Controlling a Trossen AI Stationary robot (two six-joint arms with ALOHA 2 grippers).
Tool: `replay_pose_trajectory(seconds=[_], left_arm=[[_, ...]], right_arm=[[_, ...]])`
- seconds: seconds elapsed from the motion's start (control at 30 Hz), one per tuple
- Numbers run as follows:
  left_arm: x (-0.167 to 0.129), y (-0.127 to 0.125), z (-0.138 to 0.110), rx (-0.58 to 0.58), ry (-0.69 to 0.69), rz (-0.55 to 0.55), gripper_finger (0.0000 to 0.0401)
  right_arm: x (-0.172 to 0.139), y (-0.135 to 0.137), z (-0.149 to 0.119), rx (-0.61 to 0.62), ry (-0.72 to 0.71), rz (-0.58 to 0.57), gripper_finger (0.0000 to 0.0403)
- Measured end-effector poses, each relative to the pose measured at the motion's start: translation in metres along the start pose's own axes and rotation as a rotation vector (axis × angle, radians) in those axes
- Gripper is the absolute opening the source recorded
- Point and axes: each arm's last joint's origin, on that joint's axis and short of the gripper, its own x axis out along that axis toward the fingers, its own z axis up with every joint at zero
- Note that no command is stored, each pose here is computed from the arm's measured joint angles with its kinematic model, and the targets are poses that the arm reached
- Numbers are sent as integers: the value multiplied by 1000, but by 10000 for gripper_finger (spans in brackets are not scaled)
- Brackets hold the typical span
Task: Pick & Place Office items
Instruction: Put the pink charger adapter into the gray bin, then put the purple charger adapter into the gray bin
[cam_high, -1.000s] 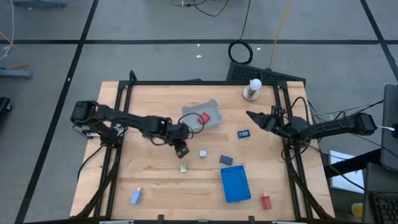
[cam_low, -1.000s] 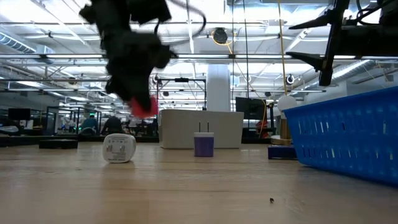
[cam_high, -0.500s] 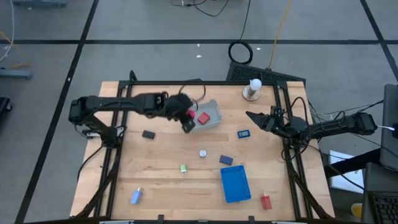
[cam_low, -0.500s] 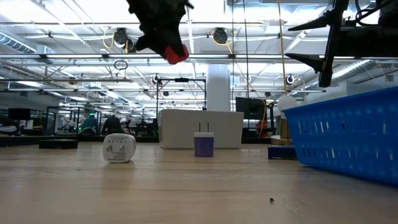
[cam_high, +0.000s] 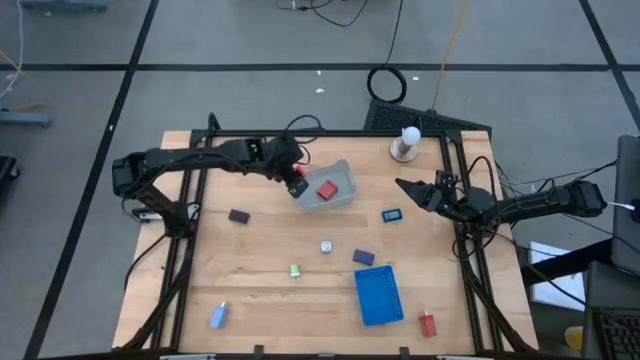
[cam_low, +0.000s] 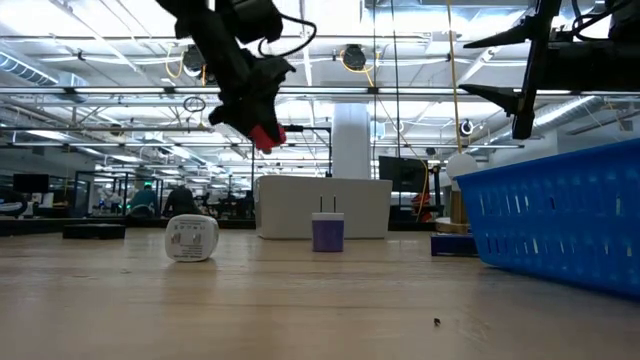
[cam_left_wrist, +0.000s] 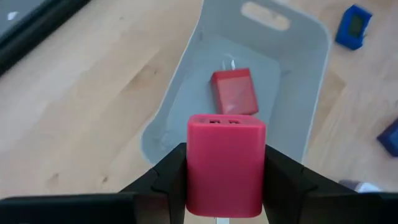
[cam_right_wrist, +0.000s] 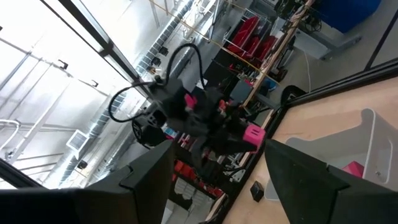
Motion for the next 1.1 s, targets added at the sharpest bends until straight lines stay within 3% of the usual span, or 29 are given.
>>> replay_pose_trajectory(seconds=[0.37, 0.57, 0.87, 0.97, 1.1], left_arm=[[61, -7, -6, -41, 90, -59, 149], [65, -7, -7, -40, 100, -63, 150], [56, -7, -2, -47, 61, -87, 349], [56, -8, -3, -81, 78, -119, 386], [56, -11, -3, -131, 100, -180, 391]], right_arm=[[0, 1, 1, 5, -7, 10, 242], [0, 2, 1, 10, -12, 17, 242], [0, 1, 1, 5, -10, 15, 242], [0, 2, 1, 8, -11, 15, 242], [0, 2, 1, 28, -11, 16, 242]])
